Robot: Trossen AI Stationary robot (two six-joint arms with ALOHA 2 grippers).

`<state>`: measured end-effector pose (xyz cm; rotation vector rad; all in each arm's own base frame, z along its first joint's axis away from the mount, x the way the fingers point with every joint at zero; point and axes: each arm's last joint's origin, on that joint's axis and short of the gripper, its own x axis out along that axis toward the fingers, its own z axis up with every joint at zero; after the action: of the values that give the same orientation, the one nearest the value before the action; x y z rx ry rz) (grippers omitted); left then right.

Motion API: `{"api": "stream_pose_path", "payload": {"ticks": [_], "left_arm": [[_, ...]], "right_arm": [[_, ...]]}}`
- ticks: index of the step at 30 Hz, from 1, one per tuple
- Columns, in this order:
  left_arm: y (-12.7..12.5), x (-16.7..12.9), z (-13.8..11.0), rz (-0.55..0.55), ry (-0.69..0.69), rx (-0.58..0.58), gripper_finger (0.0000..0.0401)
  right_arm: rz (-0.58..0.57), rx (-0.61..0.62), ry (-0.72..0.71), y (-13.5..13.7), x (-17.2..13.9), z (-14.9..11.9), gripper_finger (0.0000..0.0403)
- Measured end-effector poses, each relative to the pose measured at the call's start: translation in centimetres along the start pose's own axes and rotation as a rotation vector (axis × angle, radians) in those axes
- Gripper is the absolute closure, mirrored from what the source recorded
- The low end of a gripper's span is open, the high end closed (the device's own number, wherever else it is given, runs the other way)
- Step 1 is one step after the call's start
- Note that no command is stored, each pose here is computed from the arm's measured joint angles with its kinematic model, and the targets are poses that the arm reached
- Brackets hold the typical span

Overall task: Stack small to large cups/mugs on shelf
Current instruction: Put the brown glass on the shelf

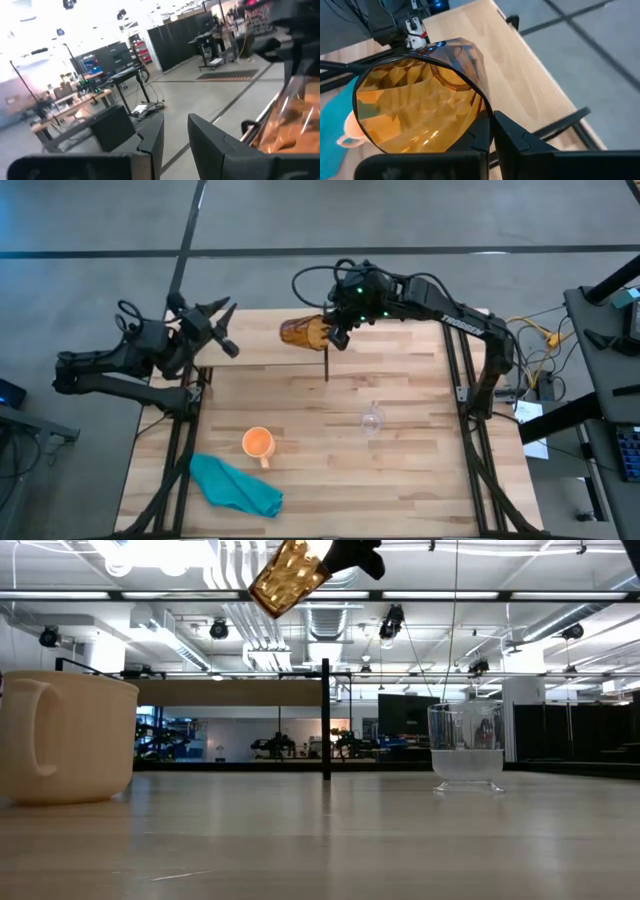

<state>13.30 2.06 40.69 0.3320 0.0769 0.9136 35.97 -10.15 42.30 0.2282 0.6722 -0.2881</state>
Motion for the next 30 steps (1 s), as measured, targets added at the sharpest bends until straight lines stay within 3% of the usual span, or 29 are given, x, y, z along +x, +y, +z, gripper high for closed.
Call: {"api": "stream_pose_path", "payload": {"ticks": [5, 12, 20, 30], "left_arm": [[-0.5, 0.3, -0.1, -0.005, 0.010, 0.047, 0.0327], [-1.6, 1.0, -0.3, -0.015, 0.032, 0.079, 0.0327], [-2.0, 1.2, -0.5, -0.019, 0.040, 0.090, 0.0327], [-3.5, 1.9, -1.5, -0.032, 0.078, 0.031, 0.0327]], "right_arm": [[-0.012, 0.014, 0.086, -0.5, -0.1, 0.2, 0.0394], [-0.015, -0.065, 0.111, -0.9, 0.3, 1.5, 0.0394], [0.015, -0.065, 0.272, -2.0, 2.2, 0.1, 0.0394], [0.021, -0.082, 0.175, -1.9, 3.0, 1.0, 0.0394]]}}
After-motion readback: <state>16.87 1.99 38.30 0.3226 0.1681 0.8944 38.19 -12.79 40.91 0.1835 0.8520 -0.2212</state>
